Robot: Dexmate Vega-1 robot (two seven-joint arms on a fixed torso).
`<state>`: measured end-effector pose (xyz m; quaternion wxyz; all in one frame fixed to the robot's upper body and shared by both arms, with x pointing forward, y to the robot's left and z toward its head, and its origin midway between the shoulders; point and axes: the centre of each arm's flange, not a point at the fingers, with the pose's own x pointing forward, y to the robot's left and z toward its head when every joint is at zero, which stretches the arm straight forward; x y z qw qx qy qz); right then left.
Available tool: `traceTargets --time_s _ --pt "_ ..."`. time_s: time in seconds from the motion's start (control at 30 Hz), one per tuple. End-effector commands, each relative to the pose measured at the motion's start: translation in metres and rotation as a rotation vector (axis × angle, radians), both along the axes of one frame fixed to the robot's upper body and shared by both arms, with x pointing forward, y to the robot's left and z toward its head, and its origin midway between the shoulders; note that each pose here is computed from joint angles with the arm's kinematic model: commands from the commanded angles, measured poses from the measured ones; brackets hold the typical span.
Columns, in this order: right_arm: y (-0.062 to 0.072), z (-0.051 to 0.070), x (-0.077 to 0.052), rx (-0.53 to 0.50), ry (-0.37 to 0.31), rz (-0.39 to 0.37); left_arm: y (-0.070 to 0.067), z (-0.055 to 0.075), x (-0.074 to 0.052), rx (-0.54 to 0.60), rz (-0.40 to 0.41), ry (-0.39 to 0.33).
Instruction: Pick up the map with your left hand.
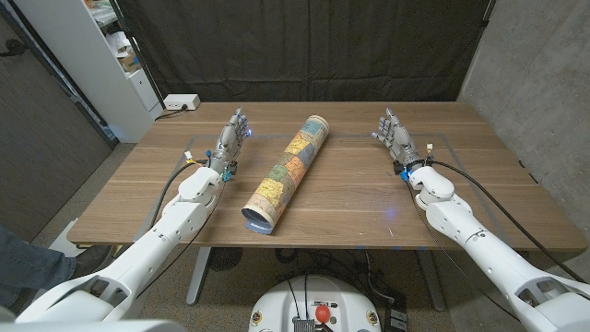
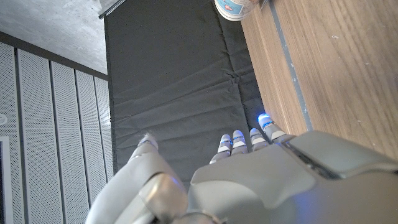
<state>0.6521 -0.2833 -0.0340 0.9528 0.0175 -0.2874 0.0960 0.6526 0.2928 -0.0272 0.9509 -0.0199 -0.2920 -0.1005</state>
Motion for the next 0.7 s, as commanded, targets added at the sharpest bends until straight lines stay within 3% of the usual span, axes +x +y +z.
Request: traceTargets --time_s 0.03,0.37,0.7 --pt "0.0057 -0.0081 -0.0021 0.021 0.013 -0.014 0.0055 -0.0016 0.0004 -0.009 0.001 -0.003" --pt "0.0051 -0.0080 -0.0046 0.018 0.013 -0.026 0.0086 -0.0035 0.0015 -0.018 -0.006 -0.017" --pt "0.0061 -0.0082 -0.0074 0.021 0.008 -0.031 0.0119 0.0041 -0.0025 -0.004 -0.003 -0.045"
